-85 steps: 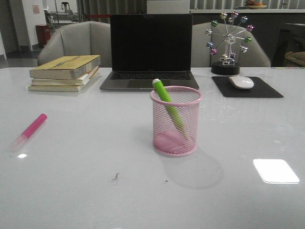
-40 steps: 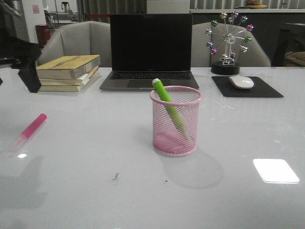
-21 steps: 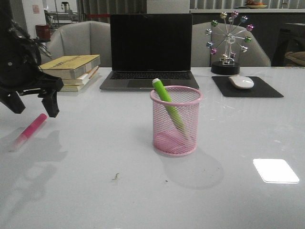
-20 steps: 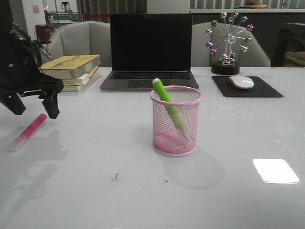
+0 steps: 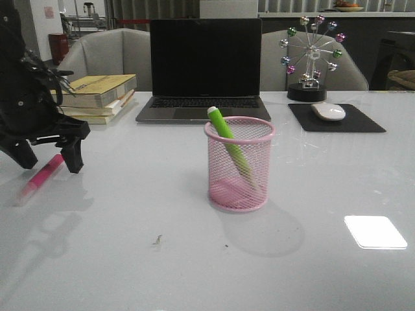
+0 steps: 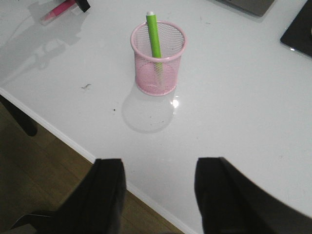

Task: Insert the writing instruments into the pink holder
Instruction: 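Lower the left gripper onto the pink marker and close on it, then lift the pink marker upright with the left gripper toward the holder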

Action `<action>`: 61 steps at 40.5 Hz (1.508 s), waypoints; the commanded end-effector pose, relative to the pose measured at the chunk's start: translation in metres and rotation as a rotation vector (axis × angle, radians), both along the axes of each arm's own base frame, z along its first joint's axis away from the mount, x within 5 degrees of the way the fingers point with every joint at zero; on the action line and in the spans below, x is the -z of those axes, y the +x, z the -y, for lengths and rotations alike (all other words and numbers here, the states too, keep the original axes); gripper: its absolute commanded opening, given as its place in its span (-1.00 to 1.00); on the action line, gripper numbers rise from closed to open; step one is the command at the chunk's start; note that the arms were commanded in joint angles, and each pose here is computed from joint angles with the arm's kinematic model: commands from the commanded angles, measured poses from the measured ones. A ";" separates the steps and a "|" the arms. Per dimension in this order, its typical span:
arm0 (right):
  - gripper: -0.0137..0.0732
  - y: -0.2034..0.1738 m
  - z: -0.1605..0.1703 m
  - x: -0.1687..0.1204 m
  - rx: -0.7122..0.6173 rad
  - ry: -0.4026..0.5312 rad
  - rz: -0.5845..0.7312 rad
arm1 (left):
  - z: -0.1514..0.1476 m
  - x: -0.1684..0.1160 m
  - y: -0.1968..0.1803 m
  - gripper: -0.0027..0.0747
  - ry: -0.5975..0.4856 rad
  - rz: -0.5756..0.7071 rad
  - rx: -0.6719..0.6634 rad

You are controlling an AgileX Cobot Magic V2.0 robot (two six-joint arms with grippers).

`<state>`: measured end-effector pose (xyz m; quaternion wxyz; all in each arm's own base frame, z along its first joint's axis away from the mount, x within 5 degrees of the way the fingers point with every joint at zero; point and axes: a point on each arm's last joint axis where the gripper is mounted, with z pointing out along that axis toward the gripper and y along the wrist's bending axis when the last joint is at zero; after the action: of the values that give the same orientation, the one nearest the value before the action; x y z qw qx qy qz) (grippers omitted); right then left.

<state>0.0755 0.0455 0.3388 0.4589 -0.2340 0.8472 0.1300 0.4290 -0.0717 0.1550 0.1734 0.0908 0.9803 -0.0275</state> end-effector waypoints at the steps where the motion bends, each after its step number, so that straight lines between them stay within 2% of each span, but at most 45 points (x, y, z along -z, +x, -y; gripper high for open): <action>1: 0.35 0.003 0.000 -0.012 0.009 0.034 0.080 | 0.000 -0.031 0.003 0.36 -0.024 0.083 -0.015; 8: 0.35 0.003 0.000 -0.012 0.009 0.034 0.080 | 0.000 -0.031 0.002 -0.10 -0.023 0.073 -0.015; 17: 0.35 0.003 0.000 -0.012 0.009 0.034 0.080 | 0.000 -0.031 0.002 -0.50 -0.023 0.073 -0.015; 24: 0.35 0.003 0.000 -0.012 0.009 0.034 0.080 | 0.000 -0.031 0.000 -0.69 -0.021 0.055 -0.014; 30: 0.35 0.003 0.000 -0.012 0.009 0.034 0.080 | 0.002 -0.051 -0.004 -0.70 -0.066 0.113 -0.033; 37: 0.35 0.003 0.000 -0.012 0.009 0.034 0.080 | 0.005 -0.093 -0.027 -0.70 -0.100 0.280 -0.018; 47: 0.35 0.003 0.000 -0.012 0.009 0.034 0.080 | 0.016 -0.144 -0.085 -0.70 -0.152 0.582 0.043; 54: 0.35 0.003 0.000 -0.012 0.009 0.034 0.080 | 0.036 -0.167 -0.133 -0.70 -0.244 0.864 0.113; 61: 0.35 0.003 0.000 -0.012 0.009 0.034 0.080 | 0.065 -0.173 -0.171 -0.70 -0.390 1.153 0.206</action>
<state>0.0755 0.0455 0.3388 0.4589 -0.2340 0.8472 0.1300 0.2741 -0.1258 0.2976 0.5780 0.1600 0.7896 -0.1301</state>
